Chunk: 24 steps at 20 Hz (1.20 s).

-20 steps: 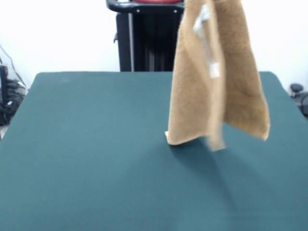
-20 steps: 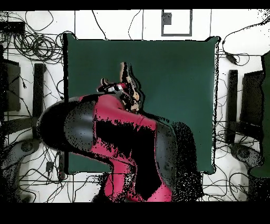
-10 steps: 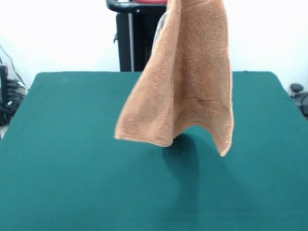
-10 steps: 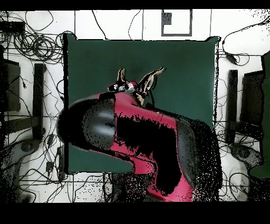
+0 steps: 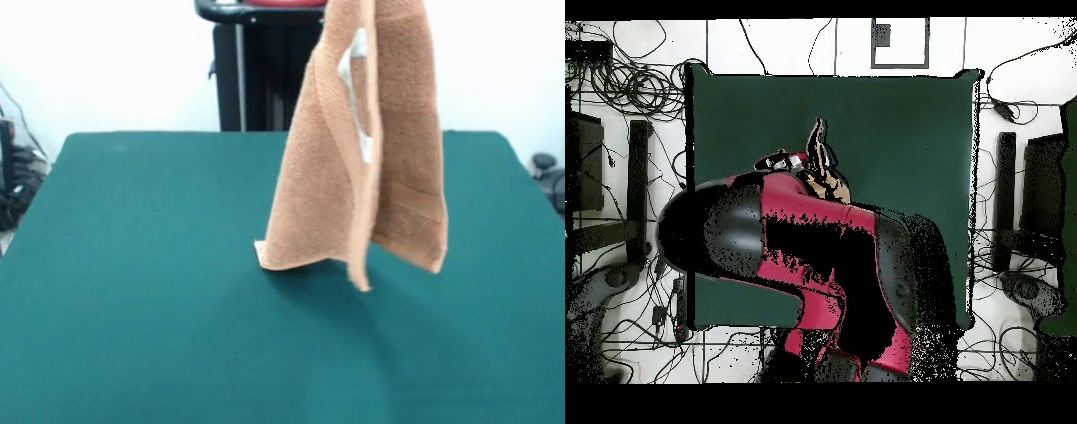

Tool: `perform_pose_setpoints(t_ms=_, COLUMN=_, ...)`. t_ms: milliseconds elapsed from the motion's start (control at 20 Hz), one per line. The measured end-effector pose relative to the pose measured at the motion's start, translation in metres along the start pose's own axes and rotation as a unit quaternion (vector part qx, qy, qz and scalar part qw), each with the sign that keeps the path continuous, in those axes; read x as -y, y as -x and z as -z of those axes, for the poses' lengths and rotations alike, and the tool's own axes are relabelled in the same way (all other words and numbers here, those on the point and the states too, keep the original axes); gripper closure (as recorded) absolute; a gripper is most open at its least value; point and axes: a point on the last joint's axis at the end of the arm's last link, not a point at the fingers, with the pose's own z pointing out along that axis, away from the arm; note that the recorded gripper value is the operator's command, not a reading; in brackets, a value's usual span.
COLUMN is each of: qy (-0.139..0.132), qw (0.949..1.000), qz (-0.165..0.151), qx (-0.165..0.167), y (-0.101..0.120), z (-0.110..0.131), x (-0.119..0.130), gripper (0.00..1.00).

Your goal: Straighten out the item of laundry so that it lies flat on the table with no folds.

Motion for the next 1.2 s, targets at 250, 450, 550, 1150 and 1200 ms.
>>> perform_pose_setpoints(t_ms=250, qy=0.0, qw=1.0, qz=0.008, qx=0.001, y=-0.005, z=-0.002, x=-0.005, gripper=1.0)
perform_pose_setpoints(t_ms=450, qy=0.001, qw=0.9999, qz=0.014, qx=0.005, y=-0.007, z=-0.006, x=-0.013, gripper=1.0)
perform_pose_setpoints(t_ms=550, qy=0.002, qw=0.9998, qz=0.017, qx=0.007, y=-0.009, z=-0.007, x=-0.018, gripper=1.0)
perform_pose_setpoints(t_ms=1150, qy=-0.045, qw=0.9973, qz=0.058, qx=-0.002, y=-0.038, z=-0.014, x=-0.066, gripper=1.0)
perform_pose_setpoints(t_ms=1200, qy=-0.05, qw=0.9969, qz=0.061, qx=-0.002, y=-0.04, z=-0.016, x=-0.07, gripper=1.0)
